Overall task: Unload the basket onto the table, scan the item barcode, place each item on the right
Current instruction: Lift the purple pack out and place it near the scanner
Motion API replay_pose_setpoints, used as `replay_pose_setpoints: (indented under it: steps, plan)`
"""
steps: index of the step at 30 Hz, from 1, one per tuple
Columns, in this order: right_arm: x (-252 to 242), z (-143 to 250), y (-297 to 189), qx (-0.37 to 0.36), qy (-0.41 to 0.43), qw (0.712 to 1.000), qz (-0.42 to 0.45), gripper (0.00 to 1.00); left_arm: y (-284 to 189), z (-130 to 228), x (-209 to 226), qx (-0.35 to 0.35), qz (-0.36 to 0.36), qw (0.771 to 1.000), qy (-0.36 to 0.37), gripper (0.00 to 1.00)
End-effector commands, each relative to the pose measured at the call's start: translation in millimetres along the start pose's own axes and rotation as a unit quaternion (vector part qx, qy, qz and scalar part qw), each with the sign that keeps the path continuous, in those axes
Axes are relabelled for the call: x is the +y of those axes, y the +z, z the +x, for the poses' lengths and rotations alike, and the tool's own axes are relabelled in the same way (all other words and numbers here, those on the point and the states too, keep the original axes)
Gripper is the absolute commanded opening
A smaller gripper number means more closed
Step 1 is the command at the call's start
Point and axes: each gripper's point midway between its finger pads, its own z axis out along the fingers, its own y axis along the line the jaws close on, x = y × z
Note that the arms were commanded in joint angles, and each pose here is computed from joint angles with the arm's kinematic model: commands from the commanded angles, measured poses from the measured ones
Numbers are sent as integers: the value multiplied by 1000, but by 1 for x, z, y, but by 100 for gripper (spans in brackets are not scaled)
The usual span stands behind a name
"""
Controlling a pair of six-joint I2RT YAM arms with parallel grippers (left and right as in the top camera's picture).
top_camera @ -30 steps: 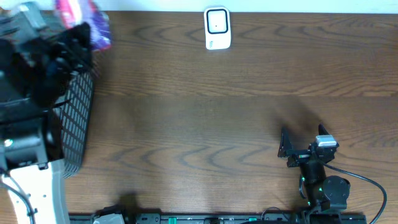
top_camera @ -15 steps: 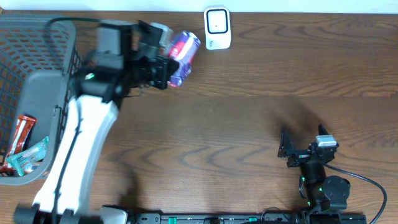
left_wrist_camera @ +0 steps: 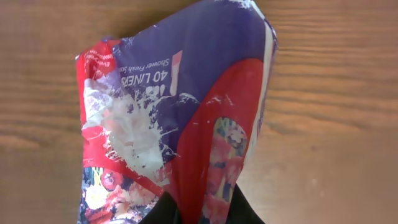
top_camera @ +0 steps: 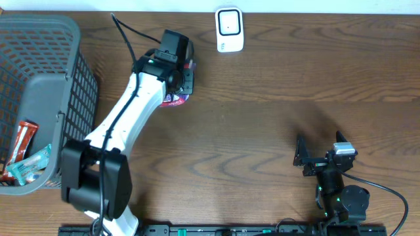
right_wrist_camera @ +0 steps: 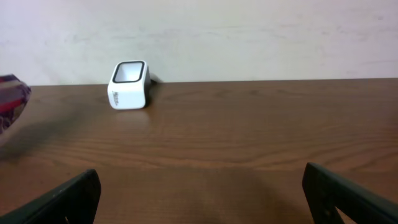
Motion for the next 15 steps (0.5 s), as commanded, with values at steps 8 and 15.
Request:
replay_pose_setpoints:
  steps: [8, 15]
  plan:
    - [3, 0, 0, 0, 3, 1000, -7, 99, 15, 2, 9, 6, -36, 997, -63, 50]
    - [3, 0, 0, 0, 3, 1000, -7, 99, -4, -9, 7, -18, -25, 997, -66, 53]
